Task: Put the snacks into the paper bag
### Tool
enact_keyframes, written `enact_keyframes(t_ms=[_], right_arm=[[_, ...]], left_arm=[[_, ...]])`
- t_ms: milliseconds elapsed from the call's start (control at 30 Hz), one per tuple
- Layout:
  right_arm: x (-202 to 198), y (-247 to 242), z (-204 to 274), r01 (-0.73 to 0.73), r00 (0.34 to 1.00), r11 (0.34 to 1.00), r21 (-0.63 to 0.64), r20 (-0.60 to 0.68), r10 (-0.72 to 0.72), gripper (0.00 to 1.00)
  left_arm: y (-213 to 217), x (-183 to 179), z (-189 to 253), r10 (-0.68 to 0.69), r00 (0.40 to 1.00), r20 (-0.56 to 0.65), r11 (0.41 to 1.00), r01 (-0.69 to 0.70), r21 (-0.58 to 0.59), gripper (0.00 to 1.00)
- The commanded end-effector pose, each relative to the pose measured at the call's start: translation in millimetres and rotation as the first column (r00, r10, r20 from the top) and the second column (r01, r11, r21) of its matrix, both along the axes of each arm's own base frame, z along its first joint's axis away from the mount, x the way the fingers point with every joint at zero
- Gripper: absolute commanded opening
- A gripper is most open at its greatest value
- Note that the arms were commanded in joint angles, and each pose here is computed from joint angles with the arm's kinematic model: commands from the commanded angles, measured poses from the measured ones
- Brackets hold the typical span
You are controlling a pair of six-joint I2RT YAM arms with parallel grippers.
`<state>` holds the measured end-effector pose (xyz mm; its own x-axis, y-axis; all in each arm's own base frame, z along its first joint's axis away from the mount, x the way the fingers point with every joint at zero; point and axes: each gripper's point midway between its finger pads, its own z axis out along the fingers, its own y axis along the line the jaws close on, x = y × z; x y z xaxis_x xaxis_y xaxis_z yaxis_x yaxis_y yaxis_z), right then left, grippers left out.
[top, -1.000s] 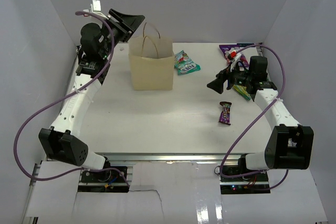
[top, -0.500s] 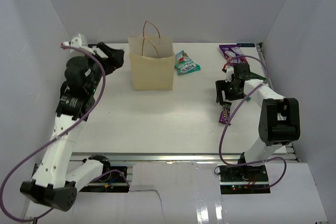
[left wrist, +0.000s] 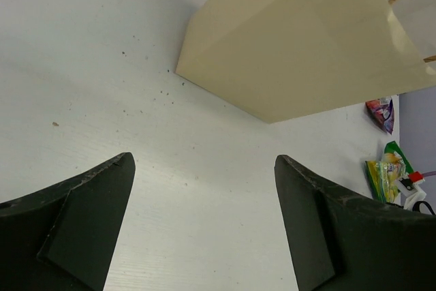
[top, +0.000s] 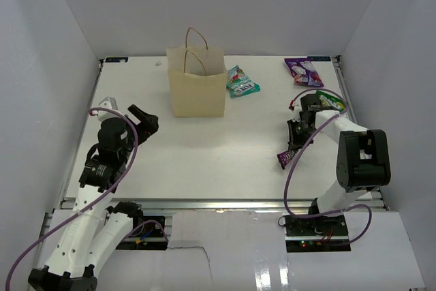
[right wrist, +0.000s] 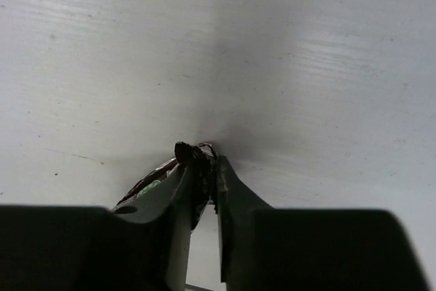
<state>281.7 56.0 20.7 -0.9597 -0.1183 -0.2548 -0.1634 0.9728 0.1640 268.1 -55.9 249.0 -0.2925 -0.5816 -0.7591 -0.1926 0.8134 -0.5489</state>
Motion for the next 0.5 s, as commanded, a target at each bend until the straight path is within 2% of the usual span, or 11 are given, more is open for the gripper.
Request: enact_keyframes(t_ms=[0,67,133,167,233,300,333,367,400,467], right_arm=[[18,20,24,-0.062,0.997,0.993,0.103,0.062,0.056,0.15],[21,37,39,-0.139,0.987,0.972,0.19,0.107,0.12,0.08],[33,48,66,-0.249,0.955,0.942,0.225,0.216,0.201,0.08],[35,62,83,-0.332,0.926,0.899,0.284,0.281,0.253,0.08],[55,74,123,-0.442,0.839,0.858,0.261,0.46,0.292,0.08],[95,89,190,-0.542,0.669,0.824,0.164,0.678,0.305,0.08],[108,97,218,-0.562,0.598,0.818,0.121,0.743,0.3,0.08],[131,100,265,-0.547,0.5,0.836,0.057,0.822,0.271,0.08],[145,104,291,-0.526,0.439,0.85,0.03,0.865,0.241,0.08],[178,122,366,-0.45,0.272,0.893,0.011,0.954,0.126,0.08]], left_arm=[[-6,-5,-2,-0.011,1.0,0.001,0.998,0.011,-0.056,0.94],[-8,-6,-8,-0.019,1.0,-0.009,0.998,0.019,-0.062,0.94],[-10,-7,-10,-0.03,1.0,-0.007,0.997,0.029,-0.069,0.94],[-11,-8,-10,-0.036,0.999,-0.006,0.997,0.035,-0.072,0.94],[-14,-8,-12,-0.057,0.998,0.001,0.996,0.057,-0.073,0.94],[-18,-7,-14,-0.076,0.997,0.012,0.994,0.076,-0.077,0.94],[-21,-7,-16,-0.095,0.995,0.009,0.992,0.096,-0.081,0.94],[-23,-6,-17,-0.103,0.995,0.01,0.991,0.103,-0.084,0.94],[-24,-5,-19,-0.108,0.994,0.012,0.99,0.109,-0.086,0.94],[-29,-3,-21,-0.129,0.992,0.005,0.988,0.129,-0.09,0.94]])
